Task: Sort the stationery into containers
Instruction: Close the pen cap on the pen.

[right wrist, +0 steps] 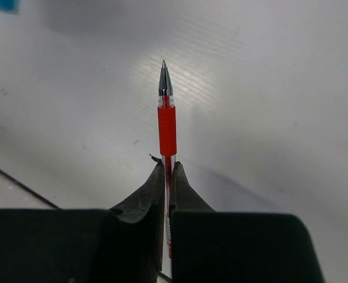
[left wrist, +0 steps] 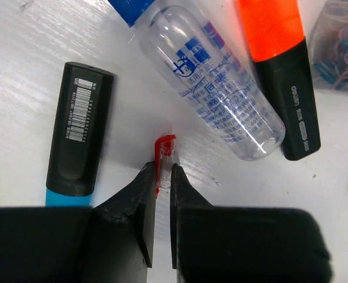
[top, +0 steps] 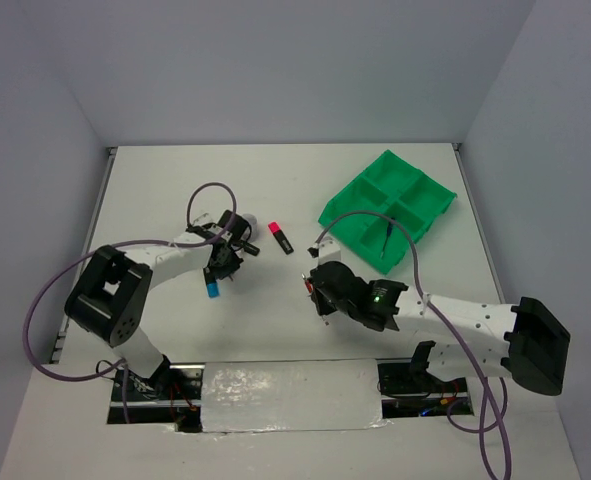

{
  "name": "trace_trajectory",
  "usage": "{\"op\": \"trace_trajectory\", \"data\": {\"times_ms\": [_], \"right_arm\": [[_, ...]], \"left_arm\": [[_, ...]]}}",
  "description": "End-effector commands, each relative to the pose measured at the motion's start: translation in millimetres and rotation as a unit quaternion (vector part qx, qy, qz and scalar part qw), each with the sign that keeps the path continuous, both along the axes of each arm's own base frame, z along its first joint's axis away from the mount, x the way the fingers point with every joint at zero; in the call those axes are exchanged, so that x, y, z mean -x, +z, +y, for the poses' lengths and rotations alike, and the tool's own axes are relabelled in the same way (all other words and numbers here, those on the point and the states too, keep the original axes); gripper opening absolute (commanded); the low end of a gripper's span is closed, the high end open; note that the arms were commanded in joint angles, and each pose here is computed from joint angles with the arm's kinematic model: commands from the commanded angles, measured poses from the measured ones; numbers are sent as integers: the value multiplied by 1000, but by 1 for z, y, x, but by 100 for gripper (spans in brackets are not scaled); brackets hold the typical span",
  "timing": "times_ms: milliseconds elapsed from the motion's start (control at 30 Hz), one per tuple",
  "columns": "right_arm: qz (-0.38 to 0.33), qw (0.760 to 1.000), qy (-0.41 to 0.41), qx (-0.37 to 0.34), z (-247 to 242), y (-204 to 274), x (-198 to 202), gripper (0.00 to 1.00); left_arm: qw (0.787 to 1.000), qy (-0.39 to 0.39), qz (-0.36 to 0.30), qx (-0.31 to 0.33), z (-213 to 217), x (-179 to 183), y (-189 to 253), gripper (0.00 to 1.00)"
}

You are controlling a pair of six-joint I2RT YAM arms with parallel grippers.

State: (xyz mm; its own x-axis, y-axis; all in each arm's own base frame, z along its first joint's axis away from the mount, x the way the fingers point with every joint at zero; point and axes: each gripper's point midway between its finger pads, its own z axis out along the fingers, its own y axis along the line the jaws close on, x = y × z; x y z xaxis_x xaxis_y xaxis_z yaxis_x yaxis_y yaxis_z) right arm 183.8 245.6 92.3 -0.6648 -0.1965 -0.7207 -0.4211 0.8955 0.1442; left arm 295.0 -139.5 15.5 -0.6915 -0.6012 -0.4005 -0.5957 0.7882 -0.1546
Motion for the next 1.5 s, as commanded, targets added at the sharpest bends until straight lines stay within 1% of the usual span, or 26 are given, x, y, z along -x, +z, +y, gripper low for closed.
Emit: {"op": "trace_trajectory", "data": {"times_ms": [0, 33, 67, 167, 200, 233, 333, 367, 400, 467, 500, 633, 733, 833, 1000, 1233, 1467], "right_arm": [[-18, 994, 64, -86, 31, 18, 6, 0], [-11, 989, 92, -112, 40, 22, 14, 0], [-7, 987, 101, -122, 42, 19, 18, 0], [-12, 979, 111, -168, 58, 26, 18, 0], [-9, 978, 111, -175, 60, 25, 18, 0], [4, 978, 107, -179, 64, 19, 19, 0], [20, 970, 107, -216, 81, 22, 21, 0], [18, 964, 112, -242, 91, 30, 24, 0], [11, 959, 114, -258, 97, 38, 24, 0], [-6, 955, 112, -276, 105, 49, 24, 0], [-9, 952, 111, -285, 111, 58, 25, 0], [-27, 940, 114, -321, 122, 79, 28, 0], [-36, 939, 85, -332, 120, 85, 21, 0], [-34, 943, 71, -325, 121, 84, 17, 0], [-36, 939, 58, -336, 117, 87, 15, 0], [-39, 938, 61, -339, 114, 92, 17, 0], [-35, 936, 86, -339, 121, 98, 23, 0]], "left_arm": [[998, -45, 35, 32, -8, 25, -24, 0], [997, -57, 6, 45, -13, 20, -7, 0], [996, -71, -16, 53, -19, 17, 4, 0], [988, -107, -83, 76, -31, 9, 46, 0], [982, -122, -118, 88, -34, 7, 66, 0], [977, -132, -134, 97, -39, 7, 76, 0], [964, -150, -179, 126, -47, 13, 108, 0], [956, -159, -199, 146, -53, 18, 122, 0], [952, -160, -210, 154, -54, 19, 129, 0], [939, -178, -234, 177, -65, 26, 143, 0], [928, -188, -255, 196, -71, 31, 154, 0], [903, -209, -299, 227, -81, 40, 178, 0], [896, -216, -313, 228, -81, 45, 187, 0], [889, -220, -325, 237, -83, 48, 194, 0], [886, -219, -331, 239, -82, 50, 197, 0], [887, -215, -333, 236, -81, 50, 193, 0], [887, -214, -335, 237, -81, 49, 192, 0]]}}
